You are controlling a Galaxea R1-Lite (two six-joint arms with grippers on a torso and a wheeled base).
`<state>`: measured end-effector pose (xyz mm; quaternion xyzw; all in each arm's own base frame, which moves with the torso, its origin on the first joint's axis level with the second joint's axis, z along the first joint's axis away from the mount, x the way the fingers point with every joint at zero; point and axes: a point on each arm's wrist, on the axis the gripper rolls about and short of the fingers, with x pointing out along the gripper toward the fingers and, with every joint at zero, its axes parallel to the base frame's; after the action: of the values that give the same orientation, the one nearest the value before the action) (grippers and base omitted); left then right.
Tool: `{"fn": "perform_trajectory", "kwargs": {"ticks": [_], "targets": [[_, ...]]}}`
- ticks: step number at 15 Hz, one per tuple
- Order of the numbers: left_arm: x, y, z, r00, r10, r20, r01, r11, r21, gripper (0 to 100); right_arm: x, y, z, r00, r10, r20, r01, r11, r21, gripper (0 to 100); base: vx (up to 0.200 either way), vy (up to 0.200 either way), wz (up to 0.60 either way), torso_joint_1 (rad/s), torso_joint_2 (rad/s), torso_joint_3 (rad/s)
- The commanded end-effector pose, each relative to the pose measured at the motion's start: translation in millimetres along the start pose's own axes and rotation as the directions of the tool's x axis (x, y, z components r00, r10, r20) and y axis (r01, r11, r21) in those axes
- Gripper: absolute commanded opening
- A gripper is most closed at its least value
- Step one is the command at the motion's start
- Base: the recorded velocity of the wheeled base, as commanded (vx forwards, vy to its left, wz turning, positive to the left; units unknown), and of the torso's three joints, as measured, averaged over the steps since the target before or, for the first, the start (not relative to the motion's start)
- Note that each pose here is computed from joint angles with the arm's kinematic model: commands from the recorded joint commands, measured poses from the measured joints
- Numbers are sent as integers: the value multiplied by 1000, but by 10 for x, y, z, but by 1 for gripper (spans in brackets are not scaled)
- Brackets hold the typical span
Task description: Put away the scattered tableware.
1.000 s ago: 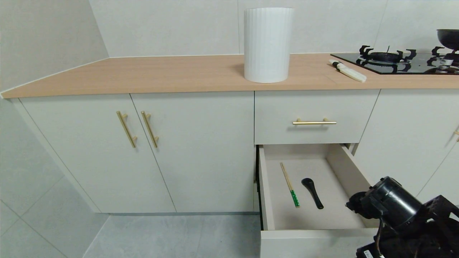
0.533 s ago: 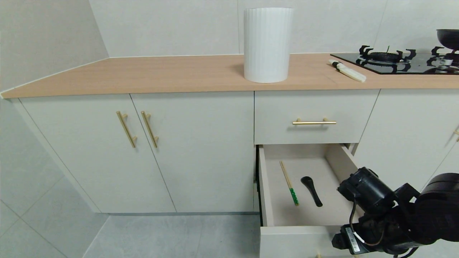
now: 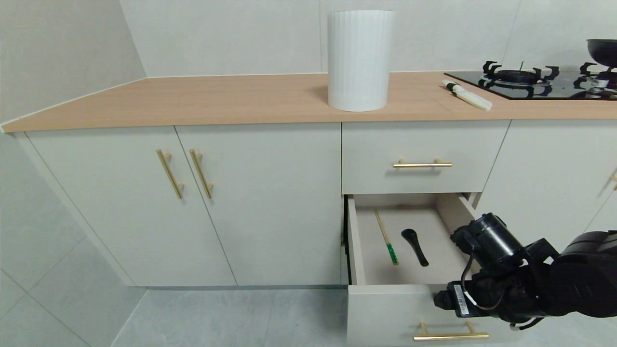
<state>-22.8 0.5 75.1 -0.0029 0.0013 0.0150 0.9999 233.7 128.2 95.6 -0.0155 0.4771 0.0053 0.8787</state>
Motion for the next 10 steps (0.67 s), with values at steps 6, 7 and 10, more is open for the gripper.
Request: {"fn": "perform_trajectory", "kwargs": {"ticks": [6,7,10], "targets": [[0,0,0,1000,1,0,-1,1000,0,100,387,21,339,990,14,142,-7,999,-51,100,0,0,0,0,0,0],[0,0,0,1000,1,0,-1,1000,0,100,478,63,430,985,20,170,-13,999,-42,100,0,0,0,0,0,0],[0,0,0,1000,1,0,-1,1000,0,100,677,140,639,973,30,230,-26,999,-21,100,0,0,0,0,0,0]]}}
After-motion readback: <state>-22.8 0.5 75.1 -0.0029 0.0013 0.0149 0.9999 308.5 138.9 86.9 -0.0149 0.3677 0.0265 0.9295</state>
